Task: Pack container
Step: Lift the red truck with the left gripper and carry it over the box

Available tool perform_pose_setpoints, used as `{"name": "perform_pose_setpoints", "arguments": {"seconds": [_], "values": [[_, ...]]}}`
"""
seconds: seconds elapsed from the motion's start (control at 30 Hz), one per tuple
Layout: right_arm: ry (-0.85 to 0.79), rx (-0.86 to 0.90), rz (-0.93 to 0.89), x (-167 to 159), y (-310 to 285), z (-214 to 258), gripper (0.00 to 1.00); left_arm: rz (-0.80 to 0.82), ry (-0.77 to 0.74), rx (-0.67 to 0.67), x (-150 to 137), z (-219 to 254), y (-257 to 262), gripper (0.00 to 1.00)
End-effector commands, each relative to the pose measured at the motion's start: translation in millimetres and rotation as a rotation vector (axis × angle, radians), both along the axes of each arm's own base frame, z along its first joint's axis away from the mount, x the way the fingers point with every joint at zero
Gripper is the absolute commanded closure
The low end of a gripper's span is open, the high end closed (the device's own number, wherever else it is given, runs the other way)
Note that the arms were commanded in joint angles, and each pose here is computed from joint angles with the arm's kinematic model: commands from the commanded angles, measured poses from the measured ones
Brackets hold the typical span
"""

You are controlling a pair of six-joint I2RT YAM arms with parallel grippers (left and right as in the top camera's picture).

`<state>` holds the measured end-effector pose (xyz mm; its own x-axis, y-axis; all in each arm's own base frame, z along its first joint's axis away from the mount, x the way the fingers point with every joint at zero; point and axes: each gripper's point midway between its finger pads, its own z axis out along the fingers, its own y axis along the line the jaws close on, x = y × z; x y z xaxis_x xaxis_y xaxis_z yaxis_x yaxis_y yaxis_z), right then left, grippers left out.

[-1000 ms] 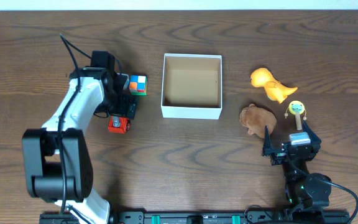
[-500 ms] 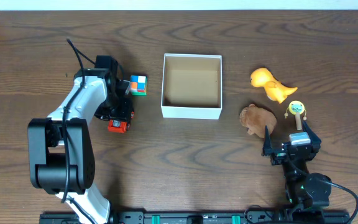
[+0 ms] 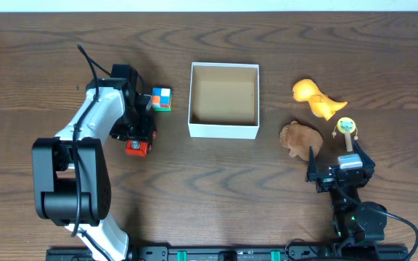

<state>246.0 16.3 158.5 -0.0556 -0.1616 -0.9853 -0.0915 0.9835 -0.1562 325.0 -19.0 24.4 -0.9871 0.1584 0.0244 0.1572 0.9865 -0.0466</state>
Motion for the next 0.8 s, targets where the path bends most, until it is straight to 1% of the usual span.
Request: {"name": "perform_pose_setpoints", "arguments": {"seconds": [0.0, 0.07, 0.2, 0.27, 0.33, 0.37, 0.5, 0.57, 0.67, 0.77], "values": [[0.002, 0.018, -0.017, 0, -4, -1, 0.01, 0.032, -0.091, -0.003, 19, 28, -1, 0.54], [0.002, 0.018, -0.017, 0, -4, -1, 0.01, 0.061, -0.123, -0.006, 23, 40, -1, 0.56], [0.002, 0.018, -0.017, 0, -4, -1, 0.01, 0.139, -0.206, -0.02, 29, 68, -4, 0.56], [0.002, 0.018, -0.017, 0, -4, -1, 0.01, 0.15, -0.252, -0.039, 32, 84, -9, 0.57], [0.002, 0.018, -0.017, 0, -4, -1, 0.01, 0.128, -0.308, -0.092, 35, 105, -23, 0.63], [0.002, 0.018, -0.017, 0, -4, -1, 0.01, 0.116, -0.342, -0.124, 38, 118, -32, 0.64], [0.001, 0.018, -0.017, 0, -4, -1, 0.01, 0.14, -0.47, -0.223, 48, 164, -61, 0.64], [0.002, 0.018, -0.017, 0, -4, -1, 0.01, 0.126, -0.544, -0.288, 52, 187, -81, 0.64], [0.002, 0.018, -0.017, 0, -4, -1, 0.01, 0.104, -0.621, -0.344, 56, 208, -105, 0.64], [0.002, 0.018, -0.017, 0, -4, -1, 0.01, 0.077, -0.656, -0.39, 57, 217, -130, 0.64]]}}
